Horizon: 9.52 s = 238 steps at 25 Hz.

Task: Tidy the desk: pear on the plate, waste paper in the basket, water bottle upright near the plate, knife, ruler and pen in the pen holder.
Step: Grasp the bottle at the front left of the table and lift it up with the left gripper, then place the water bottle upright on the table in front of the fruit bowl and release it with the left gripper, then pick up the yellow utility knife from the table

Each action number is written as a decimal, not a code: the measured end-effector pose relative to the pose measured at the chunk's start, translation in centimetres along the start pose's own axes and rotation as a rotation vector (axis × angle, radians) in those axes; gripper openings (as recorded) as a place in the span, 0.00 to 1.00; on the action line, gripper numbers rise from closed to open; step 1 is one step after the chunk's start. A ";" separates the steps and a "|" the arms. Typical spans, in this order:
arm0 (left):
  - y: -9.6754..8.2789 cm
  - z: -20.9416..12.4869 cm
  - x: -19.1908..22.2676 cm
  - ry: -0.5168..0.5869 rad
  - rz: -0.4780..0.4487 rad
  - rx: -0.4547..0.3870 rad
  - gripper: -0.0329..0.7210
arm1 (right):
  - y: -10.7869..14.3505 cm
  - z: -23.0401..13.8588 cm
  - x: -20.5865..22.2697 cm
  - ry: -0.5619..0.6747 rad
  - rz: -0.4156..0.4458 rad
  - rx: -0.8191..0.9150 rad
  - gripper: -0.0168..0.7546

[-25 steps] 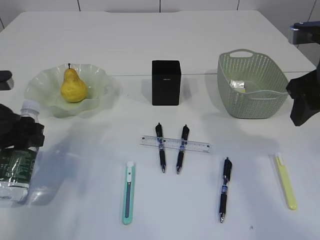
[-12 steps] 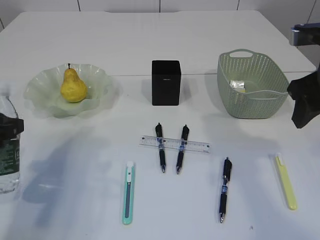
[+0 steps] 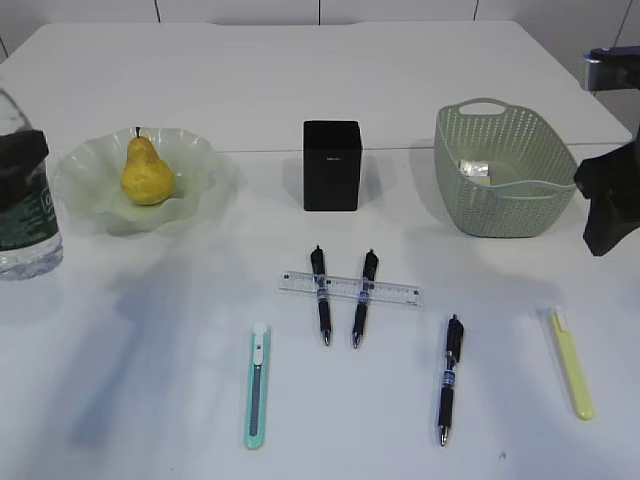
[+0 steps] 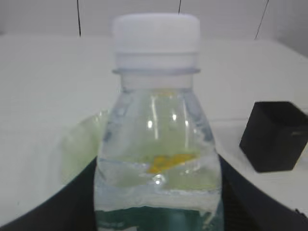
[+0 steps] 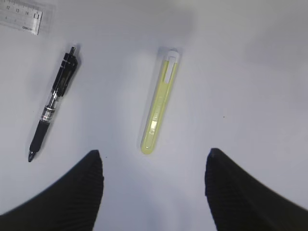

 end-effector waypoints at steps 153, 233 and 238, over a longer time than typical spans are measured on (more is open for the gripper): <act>4.6 -1.5 -2.8 0.987 0.244 -0.038 0.77 | -0.3 0.2 -0.2 -0.015 -0.021 0.011 0.66; 3.1 -2.6 -4.7 1.127 0.211 -0.134 0.66 | -2.5 3.0 17.6 0.172 0.029 0.211 0.60; 3.1 -2.6 -4.7 1.127 0.211 -0.134 0.66 | -2.5 2.9 17.6 0.177 0.029 0.211 0.55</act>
Point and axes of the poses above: a point on each arm's last joint axis where the gripper is mounted, x pointing out along that axis toward the gripper, y along the wrist's bending axis when the last joint is at zero, z = x × y, the point moved 7 cm from there along x, pointing out along that axis toward the gripper, and after that the axes turned 2 degrees about -x, right-handed, at the moved point
